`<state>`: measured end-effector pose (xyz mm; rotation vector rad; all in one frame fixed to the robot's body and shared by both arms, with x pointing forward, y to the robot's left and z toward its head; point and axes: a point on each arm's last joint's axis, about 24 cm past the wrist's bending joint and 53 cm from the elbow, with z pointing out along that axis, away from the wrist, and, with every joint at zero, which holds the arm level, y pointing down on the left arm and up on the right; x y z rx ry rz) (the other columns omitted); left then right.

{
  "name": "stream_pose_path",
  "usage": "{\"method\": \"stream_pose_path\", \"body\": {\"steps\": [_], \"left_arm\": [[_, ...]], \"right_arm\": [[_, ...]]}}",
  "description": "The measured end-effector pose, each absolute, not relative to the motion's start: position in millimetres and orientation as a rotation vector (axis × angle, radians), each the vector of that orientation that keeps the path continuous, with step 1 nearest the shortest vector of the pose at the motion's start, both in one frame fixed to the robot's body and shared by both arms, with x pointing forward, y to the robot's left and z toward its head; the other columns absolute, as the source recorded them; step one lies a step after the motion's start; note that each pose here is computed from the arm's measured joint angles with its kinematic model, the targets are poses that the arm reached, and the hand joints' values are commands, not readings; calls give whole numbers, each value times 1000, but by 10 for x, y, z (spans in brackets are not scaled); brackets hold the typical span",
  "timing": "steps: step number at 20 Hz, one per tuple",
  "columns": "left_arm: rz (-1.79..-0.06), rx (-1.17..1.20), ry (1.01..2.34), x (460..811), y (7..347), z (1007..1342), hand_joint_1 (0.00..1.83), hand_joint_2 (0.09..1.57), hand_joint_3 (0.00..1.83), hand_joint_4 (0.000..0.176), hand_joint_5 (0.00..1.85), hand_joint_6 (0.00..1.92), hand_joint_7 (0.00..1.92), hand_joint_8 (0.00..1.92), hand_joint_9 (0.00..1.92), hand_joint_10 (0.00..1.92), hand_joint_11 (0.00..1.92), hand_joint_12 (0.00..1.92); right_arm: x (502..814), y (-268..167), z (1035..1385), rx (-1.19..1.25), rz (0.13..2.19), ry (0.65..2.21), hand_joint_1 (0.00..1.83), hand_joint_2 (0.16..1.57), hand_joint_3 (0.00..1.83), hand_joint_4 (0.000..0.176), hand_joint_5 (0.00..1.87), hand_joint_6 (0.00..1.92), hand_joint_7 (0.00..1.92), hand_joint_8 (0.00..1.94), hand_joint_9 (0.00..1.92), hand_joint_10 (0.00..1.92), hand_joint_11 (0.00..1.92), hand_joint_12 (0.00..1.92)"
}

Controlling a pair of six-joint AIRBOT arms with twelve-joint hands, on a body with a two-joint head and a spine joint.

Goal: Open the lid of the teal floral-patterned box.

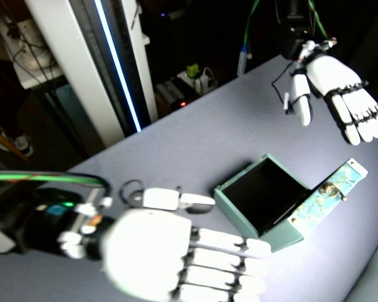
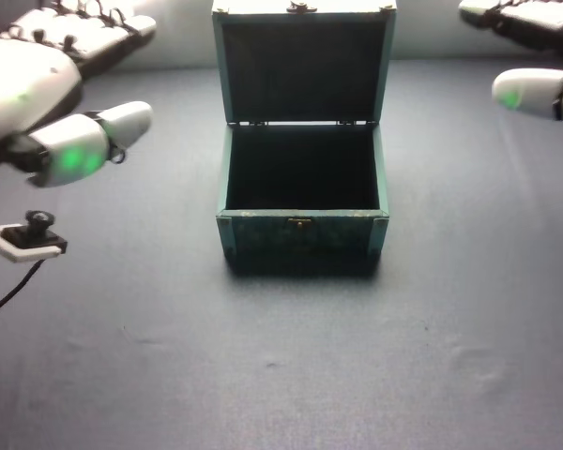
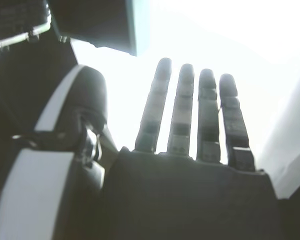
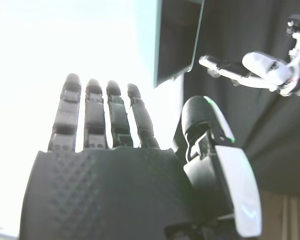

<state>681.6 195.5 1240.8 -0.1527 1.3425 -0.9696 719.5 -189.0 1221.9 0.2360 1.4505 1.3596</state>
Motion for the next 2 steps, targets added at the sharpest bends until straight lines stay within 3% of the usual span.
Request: {"method": "stream_pose_path", "body": {"steps": [2], "left_arm": [[-1022,-159,1282,6648,1998,12516,331,1522,3,0,188,0,161,1,113,1,8,210]], "right_arm": [[6984,-1941,12380,240,1439,1365,0,1452,9,0,86,0,53,0,10,0,5,95]]}}
